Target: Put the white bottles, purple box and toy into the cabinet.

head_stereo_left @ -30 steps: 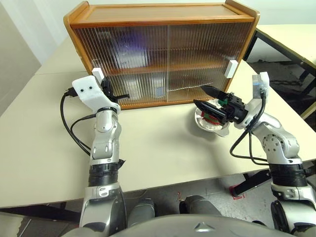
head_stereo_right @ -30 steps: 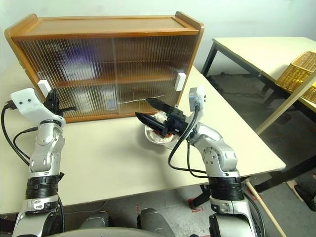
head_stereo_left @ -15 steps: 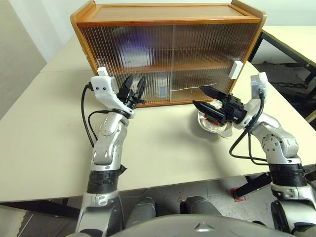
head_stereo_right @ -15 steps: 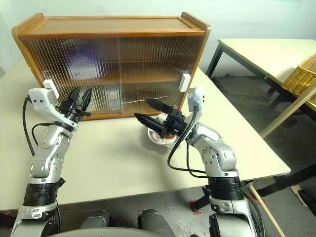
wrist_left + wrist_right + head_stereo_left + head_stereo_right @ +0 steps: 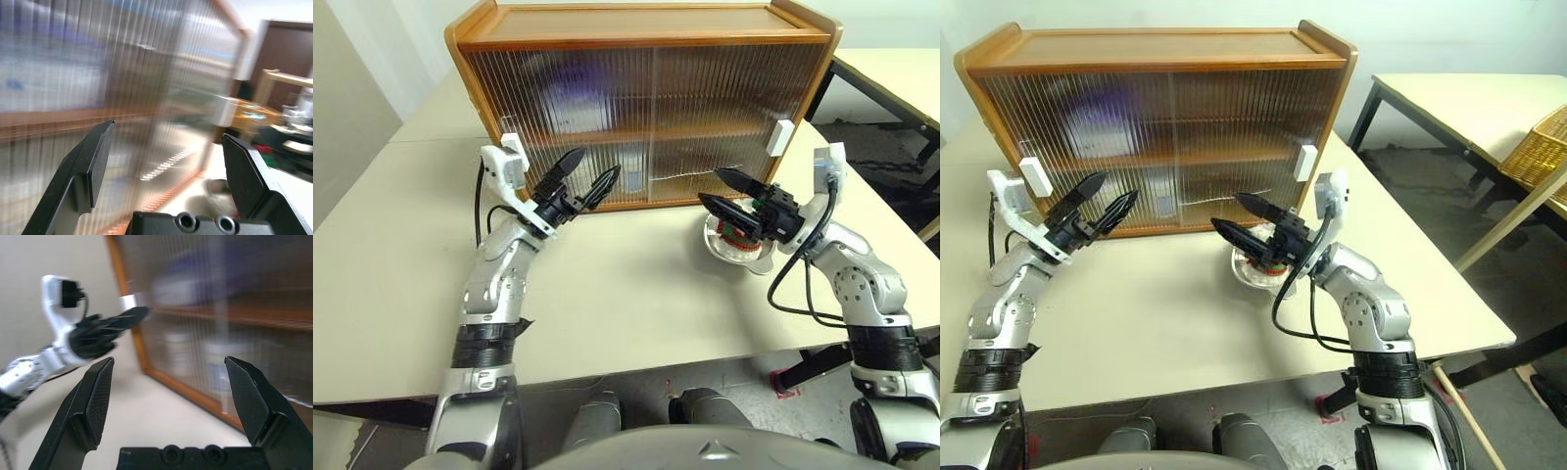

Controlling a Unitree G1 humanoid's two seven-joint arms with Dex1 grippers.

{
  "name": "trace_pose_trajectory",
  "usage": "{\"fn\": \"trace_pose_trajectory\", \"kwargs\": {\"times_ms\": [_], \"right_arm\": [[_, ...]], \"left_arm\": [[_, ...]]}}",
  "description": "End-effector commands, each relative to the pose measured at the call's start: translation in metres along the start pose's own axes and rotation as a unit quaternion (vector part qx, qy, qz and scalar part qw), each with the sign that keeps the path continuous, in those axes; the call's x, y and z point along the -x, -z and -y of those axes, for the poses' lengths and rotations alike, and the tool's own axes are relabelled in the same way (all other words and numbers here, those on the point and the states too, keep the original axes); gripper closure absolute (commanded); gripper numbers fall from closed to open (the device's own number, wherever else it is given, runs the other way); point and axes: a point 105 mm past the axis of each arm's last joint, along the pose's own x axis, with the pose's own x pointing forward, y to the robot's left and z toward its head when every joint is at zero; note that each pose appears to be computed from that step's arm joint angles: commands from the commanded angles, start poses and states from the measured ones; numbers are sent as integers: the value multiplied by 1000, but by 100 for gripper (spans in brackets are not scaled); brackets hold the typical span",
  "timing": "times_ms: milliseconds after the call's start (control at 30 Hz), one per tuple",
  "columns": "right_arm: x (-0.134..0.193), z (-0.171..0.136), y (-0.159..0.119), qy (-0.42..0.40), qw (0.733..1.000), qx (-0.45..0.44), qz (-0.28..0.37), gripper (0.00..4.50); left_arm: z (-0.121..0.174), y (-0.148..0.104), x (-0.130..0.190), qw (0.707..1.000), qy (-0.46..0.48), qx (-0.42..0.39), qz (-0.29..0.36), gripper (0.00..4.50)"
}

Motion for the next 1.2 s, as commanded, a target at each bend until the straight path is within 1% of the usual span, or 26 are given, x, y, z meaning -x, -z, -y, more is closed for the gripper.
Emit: {"fn": "trace_pose_trajectory", "kwargs": {"times_ms": [33,233,433,633,667,700,733,800,833,867,900,1000,1033,1200], "right_arm": [[7,18,-8,65,998,24,13,0],[19,49,-13,163,985,60,19,0],[33,74,-15,235,967,99,8,0],[46,87,-18,264,957,122,2,0],[49,90,-19,271,954,127,0,40],[51,92,-19,278,951,131,-2,61],[53,96,-20,287,948,135,-5,97],[55,102,-22,303,942,145,-7,172],[56,105,-23,311,939,149,-7,218],[57,108,-25,318,935,154,-6,247],[58,110,-26,325,932,160,-8,293],[60,115,-30,340,924,176,-8,403],[61,116,-32,343,922,179,-7,448],[60,123,-40,359,913,195,-10,448]], "left_arm": [[10,-11,12,998,58,27,10,1],[22,-16,27,994,104,35,-10,1],[25,-13,40,992,115,29,-37,1],[23,-14,41,993,107,27,-32,1],[23,-14,41,993,106,27,-31,0],[23,-13,41,994,105,27,-30,0],[23,-13,41,994,104,26,-29,0],[23,-13,40,994,102,24,-28,0],[23,-13,40,994,102,23,-27,0],[23,-13,40,994,101,22,-27,0],[23,-13,40,994,101,22,-26,0],[22,-13,40,995,99,19,-25,0],[22,-13,40,995,99,18,-24,0],[22,-13,40,995,93,14,-20,0]]}}
